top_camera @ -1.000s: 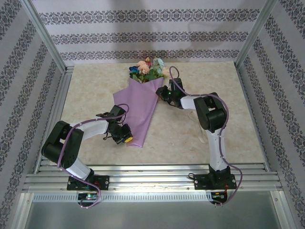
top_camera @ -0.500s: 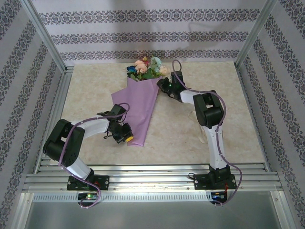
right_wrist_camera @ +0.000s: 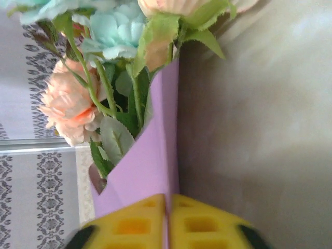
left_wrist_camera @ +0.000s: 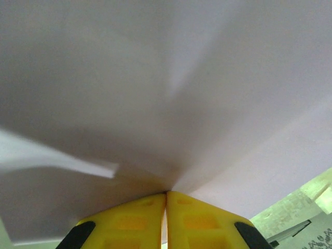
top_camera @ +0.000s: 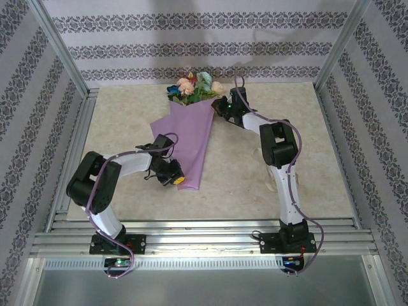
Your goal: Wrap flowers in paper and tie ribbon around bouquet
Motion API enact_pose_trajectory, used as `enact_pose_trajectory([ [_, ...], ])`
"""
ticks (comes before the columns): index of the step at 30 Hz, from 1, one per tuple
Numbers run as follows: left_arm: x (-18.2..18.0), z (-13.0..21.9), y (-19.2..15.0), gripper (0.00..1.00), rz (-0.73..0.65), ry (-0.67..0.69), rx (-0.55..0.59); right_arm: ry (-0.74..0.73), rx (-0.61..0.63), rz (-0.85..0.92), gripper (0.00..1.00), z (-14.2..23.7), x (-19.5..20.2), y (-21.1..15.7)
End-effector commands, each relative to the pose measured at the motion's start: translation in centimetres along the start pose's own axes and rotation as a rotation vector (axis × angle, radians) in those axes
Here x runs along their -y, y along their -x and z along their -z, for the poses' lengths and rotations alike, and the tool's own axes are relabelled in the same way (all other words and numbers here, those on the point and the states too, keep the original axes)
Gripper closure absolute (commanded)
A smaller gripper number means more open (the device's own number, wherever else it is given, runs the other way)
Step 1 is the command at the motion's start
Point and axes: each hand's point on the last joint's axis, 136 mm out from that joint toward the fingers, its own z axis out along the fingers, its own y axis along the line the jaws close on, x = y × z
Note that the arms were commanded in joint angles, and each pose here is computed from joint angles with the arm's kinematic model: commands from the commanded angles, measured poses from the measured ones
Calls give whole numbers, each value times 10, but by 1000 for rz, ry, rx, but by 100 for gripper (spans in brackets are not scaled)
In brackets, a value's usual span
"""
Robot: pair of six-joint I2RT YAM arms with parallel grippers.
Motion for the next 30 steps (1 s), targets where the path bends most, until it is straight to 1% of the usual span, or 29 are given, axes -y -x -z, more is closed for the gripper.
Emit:
enact_pose_trajectory([
  [1,-17,-19,2,89,52,79,3,1,-40,-2,64,13,1,5],
  [3,-15,-21,2,89,48,83,4,-5,-89,-3,61,23,3,-18],
  [5,-17,-22,1,89,49,87,3,-21,-141,-6,60,36,7,-51],
  [8,-23,-26,0,89,52,92,-3,-44,-205,-10,60,55,13,-100],
  [11,-27,-28,-2,89,56,98,-8,-62,-242,4,60,76,15,-144],
  [16,-29,-29,-2,89,51,99,-4,-91,-299,29,60,93,16,-199],
  [19,-30,-29,0,89,48,106,2,-117,-315,19,65,97,28,-220],
  [22,-33,-29,-1,89,52,111,3,-119,-325,6,69,96,32,-230],
  [23,-34,-29,-1,89,55,112,5,-116,-326,11,72,97,30,-232],
  [25,-36,-29,-2,89,61,113,6,-119,-327,26,82,98,27,-232],
  [26,-37,-29,-3,89,65,113,5,-123,-329,32,85,99,26,-233],
  [30,-38,-25,-4,89,85,110,18,-140,-330,50,59,107,26,-232],
])
